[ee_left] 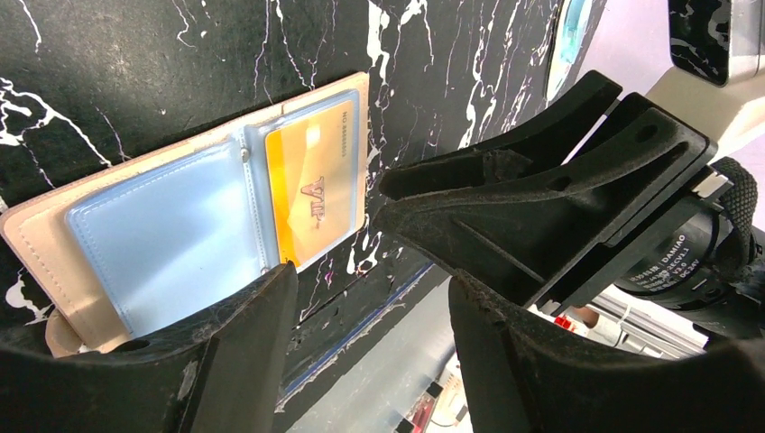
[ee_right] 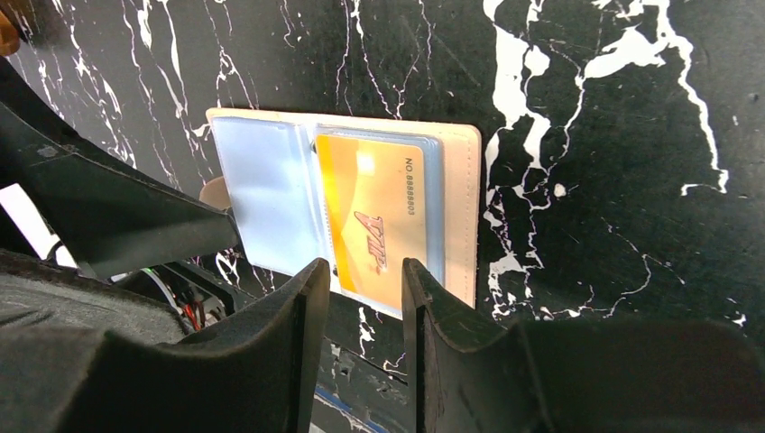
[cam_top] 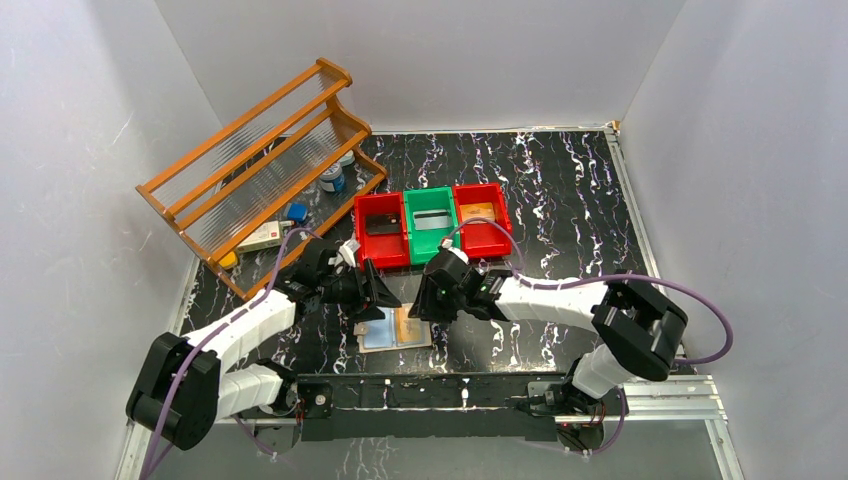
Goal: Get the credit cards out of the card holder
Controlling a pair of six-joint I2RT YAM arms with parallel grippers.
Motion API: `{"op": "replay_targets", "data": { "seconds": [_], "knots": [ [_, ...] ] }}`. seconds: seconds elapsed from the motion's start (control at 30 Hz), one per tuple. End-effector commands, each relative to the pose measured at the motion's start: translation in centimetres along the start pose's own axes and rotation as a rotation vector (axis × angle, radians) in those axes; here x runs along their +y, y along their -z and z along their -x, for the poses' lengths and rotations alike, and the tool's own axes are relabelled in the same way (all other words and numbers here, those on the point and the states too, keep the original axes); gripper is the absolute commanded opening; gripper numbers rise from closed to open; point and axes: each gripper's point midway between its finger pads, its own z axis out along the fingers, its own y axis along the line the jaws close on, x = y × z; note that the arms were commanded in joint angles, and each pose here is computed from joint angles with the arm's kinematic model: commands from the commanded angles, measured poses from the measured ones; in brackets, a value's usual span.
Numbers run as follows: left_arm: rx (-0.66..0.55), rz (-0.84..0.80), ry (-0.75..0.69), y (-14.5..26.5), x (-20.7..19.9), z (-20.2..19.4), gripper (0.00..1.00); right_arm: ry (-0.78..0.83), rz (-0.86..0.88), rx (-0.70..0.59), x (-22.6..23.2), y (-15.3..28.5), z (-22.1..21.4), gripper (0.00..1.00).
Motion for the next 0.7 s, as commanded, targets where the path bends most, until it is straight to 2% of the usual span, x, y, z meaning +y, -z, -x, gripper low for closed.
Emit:
{"op": "replay_targets", "data": {
  "seconds": [0.0, 0.37, 0.67],
  "knots": [
    [0.036, -0.023, -0.007, 0.0, -0.1, -0.9, 0.61, -0.014, 0.046, -0.005, 1.6, -0.1, 0.7, 0.44],
    [0.055, 0.016, 0.006, -0.6, 1.6, -1.4, 0.6, -0.006, 0.0, 0.072, 0.8, -1.5, -0.6, 0.43],
    [0.069, 0.041, 0.002, -1.1, 2.3, -1.7, 0.53, -0.004, -0.019, 0.087, 0.4, -1.8, -0.9, 0.41]
  ]
}}
